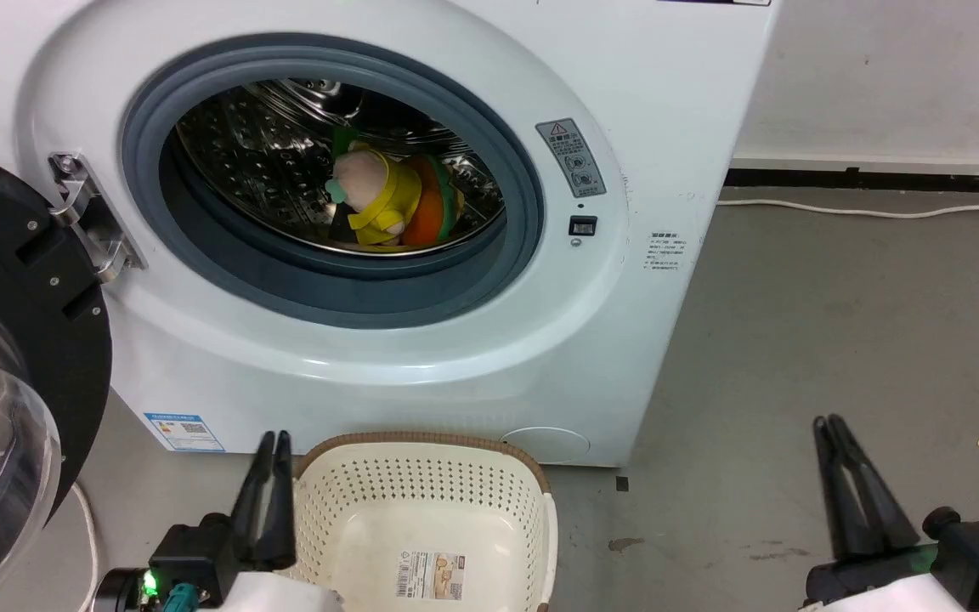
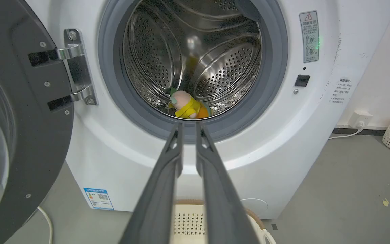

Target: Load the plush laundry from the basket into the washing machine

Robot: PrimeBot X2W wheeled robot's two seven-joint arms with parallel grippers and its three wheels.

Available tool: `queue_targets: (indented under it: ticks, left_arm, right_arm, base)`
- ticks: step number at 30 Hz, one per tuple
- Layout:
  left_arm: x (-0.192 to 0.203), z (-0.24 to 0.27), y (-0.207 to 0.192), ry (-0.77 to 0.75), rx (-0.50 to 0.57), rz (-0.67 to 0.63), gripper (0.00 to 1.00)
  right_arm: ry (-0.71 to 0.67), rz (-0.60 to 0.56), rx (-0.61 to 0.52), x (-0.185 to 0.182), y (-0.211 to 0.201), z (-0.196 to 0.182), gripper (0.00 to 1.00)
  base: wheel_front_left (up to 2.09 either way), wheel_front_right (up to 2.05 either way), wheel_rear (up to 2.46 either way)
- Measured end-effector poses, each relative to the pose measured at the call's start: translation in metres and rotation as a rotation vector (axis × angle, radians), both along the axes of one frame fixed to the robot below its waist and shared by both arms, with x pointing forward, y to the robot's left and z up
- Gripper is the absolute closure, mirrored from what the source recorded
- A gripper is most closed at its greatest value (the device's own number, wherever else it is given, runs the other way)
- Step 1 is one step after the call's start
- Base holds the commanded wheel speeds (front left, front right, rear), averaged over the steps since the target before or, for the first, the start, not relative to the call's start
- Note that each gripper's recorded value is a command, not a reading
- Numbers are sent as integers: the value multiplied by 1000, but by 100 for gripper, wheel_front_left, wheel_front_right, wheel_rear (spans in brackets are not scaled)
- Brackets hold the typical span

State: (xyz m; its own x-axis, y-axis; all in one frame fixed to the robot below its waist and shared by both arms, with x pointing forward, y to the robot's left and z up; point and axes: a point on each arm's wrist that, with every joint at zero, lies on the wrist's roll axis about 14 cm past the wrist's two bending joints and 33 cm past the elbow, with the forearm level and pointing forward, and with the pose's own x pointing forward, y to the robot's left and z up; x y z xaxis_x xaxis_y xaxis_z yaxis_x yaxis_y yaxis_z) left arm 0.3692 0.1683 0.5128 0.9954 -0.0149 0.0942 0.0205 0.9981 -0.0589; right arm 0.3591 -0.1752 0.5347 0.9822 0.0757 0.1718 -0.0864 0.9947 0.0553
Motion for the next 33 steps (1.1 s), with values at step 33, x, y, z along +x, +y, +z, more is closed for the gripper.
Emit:
queue_targets:
  ticks: [33]
  left_arm:
    - [0,0,4,36,28,8,100]
  right_arm:
    - [56,13,-26,0,4,-6,100]
  base:
    - [0,0,0]
